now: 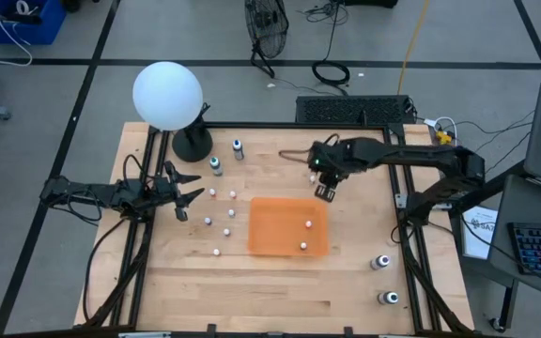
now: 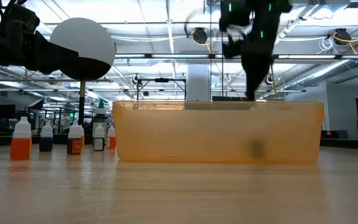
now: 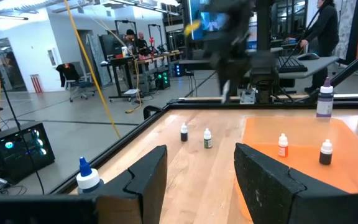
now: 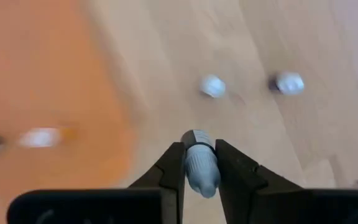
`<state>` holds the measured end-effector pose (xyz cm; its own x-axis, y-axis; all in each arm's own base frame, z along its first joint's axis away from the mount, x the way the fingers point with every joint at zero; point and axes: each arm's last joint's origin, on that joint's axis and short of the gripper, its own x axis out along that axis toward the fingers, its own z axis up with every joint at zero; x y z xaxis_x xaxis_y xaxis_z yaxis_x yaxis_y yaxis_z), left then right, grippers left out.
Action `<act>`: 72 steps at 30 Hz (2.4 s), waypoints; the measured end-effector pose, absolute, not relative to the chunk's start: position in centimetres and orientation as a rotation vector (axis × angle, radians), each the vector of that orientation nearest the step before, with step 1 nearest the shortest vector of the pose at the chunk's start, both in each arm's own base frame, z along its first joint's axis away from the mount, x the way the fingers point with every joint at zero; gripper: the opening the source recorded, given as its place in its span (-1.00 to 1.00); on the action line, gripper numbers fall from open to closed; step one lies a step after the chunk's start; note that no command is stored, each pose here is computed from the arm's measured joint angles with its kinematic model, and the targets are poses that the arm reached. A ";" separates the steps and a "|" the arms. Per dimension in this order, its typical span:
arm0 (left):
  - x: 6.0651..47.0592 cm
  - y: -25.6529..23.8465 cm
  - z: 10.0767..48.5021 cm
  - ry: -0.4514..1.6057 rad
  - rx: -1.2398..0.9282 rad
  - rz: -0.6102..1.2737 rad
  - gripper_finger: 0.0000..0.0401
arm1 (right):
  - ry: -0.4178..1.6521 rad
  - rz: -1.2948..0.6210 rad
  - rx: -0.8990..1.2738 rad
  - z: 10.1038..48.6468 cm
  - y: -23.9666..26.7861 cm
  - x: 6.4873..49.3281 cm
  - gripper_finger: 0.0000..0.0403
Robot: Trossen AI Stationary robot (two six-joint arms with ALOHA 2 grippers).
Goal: Pick & Place food coloring
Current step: Put the small black food coloring bottle into the container, then put the small purple food coloring bottle into the container
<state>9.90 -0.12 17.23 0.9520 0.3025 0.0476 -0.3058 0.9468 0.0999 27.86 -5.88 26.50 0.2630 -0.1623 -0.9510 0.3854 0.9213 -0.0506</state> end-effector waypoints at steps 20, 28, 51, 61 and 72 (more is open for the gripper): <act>9.9 -0.1 17.2 -0.031 0.107 0.310 -0.07 | 1.390 -0.123 0.110 21.2 8.8 33.1 -0.74; 9.9 -0.1 17.2 -0.032 0.107 0.310 -0.07 | 1.513 -0.103 0.095 17.7 9.1 34.0 -0.74; 9.9 -0.1 17.2 -0.032 0.107 0.310 -0.07 | 1.516 -0.146 0.138 19.3 8.6 33.2 -0.09; 9.9 -0.1 17.2 -0.031 0.107 0.310 -0.07 | 1.283 -0.269 0.055 25.1 4.4 31.8 -0.16; 9.9 -0.1 17.2 -0.031 0.107 0.310 -0.07 | 1.249 -0.526 0.173 26.9 -7.5 30.2 -0.06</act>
<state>9.90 -0.12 17.22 0.9519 0.3028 0.0471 -0.3061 0.9467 0.1000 30.16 -7.51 26.89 0.2159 -0.2852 -0.9338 0.4694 0.8690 -0.1569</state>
